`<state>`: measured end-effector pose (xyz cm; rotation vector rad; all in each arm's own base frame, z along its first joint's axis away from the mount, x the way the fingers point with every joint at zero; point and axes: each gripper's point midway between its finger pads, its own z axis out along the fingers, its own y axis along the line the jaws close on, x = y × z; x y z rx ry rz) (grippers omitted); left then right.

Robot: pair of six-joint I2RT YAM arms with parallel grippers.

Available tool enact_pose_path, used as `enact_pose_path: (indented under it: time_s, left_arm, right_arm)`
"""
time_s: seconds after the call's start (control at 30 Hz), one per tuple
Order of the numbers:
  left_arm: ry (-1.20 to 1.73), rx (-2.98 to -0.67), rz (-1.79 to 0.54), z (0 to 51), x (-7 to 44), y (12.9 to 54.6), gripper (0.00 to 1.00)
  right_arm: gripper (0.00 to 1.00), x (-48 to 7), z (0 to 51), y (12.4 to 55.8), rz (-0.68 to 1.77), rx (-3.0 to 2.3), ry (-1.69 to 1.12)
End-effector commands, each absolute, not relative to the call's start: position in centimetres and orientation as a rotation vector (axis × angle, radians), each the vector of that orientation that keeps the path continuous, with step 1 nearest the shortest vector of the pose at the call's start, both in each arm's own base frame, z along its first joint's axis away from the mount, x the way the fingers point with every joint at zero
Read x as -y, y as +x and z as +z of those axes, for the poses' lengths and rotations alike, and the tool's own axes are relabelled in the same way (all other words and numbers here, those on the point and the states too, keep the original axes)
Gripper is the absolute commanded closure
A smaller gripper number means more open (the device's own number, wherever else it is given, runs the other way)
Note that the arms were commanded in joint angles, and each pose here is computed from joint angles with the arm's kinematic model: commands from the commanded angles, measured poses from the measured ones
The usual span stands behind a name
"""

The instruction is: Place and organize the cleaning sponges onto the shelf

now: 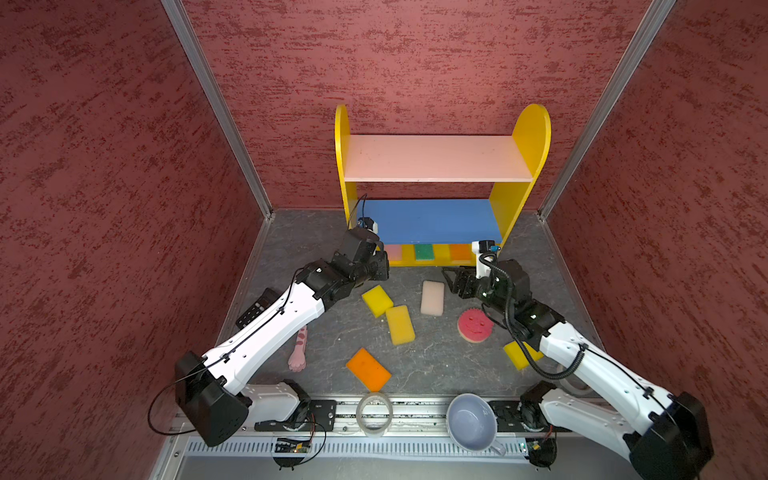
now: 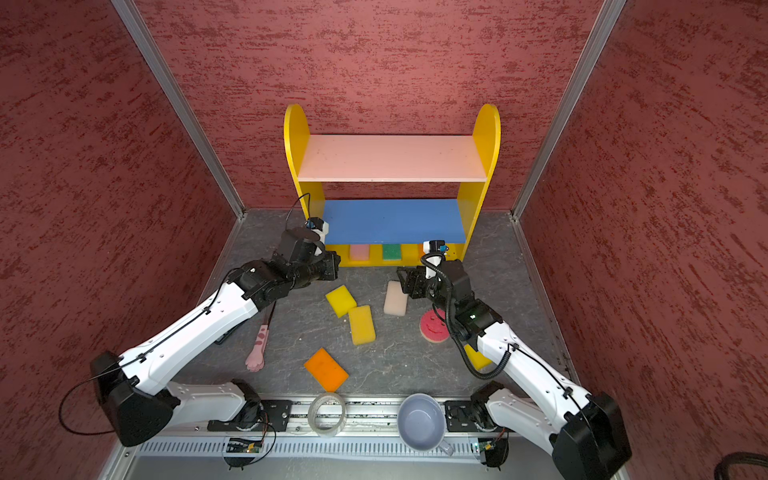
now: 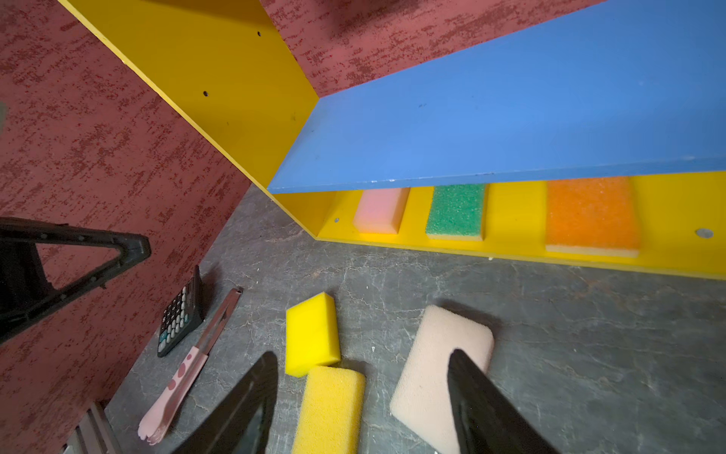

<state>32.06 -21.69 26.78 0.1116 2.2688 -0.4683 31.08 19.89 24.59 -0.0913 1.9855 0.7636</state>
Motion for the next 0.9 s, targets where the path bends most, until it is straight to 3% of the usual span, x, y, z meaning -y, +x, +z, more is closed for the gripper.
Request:
enact_pose_path:
  time_s: [0.0,0.43,0.87]
  left_arm:
    - [0.212,-2.276,-0.423,26.6,21.5,32.2,0.86]
    - [0.419,-2.381,-0.483,23.9,24.5,32.6,0.89]
    - [0.430,-2.354,-0.489,24.8,24.5,32.6,0.89]
  right_arm:
    - [0.27,-20.8,26.3,31.4,0.791,-1.960,-0.111]
    - [0.02,-23.2,27.6,31.1,0.915,-1.949,-0.210]
    - [0.01,-23.0,28.1,31.3,0.898,-1.937,-0.210]
